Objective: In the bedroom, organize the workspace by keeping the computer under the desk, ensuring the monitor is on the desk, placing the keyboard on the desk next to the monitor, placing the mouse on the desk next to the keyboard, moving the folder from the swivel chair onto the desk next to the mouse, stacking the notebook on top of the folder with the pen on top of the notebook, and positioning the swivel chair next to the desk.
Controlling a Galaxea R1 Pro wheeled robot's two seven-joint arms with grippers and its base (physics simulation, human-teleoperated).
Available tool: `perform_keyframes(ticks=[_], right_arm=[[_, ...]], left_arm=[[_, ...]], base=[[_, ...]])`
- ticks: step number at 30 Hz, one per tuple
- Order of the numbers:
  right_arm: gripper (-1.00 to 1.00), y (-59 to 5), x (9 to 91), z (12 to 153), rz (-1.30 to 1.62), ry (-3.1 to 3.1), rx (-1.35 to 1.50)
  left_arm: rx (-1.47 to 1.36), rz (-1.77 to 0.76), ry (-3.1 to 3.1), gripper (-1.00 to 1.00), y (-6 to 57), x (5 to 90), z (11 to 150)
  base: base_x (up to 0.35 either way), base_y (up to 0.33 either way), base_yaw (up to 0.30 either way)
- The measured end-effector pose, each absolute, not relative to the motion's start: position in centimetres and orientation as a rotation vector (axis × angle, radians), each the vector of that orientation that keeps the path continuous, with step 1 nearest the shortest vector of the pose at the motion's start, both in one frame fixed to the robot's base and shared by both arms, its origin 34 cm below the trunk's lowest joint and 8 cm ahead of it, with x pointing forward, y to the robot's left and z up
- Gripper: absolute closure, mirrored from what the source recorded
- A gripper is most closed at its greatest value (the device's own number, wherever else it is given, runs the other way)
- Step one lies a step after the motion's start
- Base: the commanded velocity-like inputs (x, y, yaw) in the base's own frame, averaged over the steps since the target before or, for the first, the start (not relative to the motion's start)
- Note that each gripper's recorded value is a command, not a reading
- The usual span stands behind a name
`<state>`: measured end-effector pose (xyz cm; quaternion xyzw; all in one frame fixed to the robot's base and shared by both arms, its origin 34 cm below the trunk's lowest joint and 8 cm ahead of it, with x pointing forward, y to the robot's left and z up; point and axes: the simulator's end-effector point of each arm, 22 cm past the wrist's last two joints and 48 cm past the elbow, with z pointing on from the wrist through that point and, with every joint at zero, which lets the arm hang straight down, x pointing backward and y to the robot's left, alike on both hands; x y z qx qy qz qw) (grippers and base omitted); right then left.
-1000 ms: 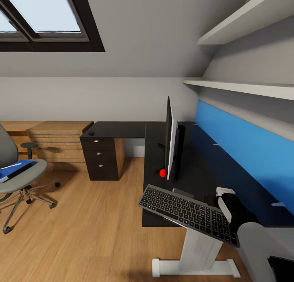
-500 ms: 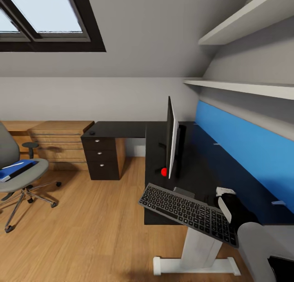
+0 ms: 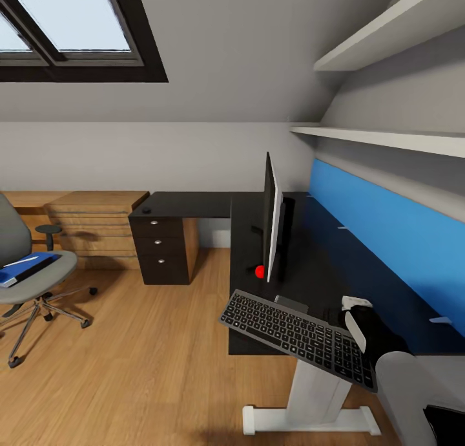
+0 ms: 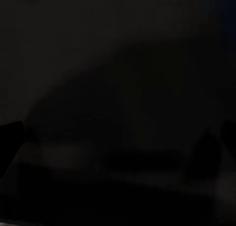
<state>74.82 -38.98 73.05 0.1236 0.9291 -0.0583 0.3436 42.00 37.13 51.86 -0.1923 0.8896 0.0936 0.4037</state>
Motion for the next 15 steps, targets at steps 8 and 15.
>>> perform_keyframes(ticks=[8, 15], right_arm=[[-1.00, -38.98, 74.85, 73.07, -0.152, 2.414, 0.321], [-1.00, -38.97, 74.81, 73.02, -0.152, 2.415, 0.321]], left_arm=[[-0.485, 0.237, 2.246, -1.00, 37.13, 42.01, 51.86], [-0.486, 0.237, 2.246, -1.00, 37.13, 42.01, 51.86]], base=[[-0.019, 0.000, 0.000], [-0.106, 0.000, 0.000]])
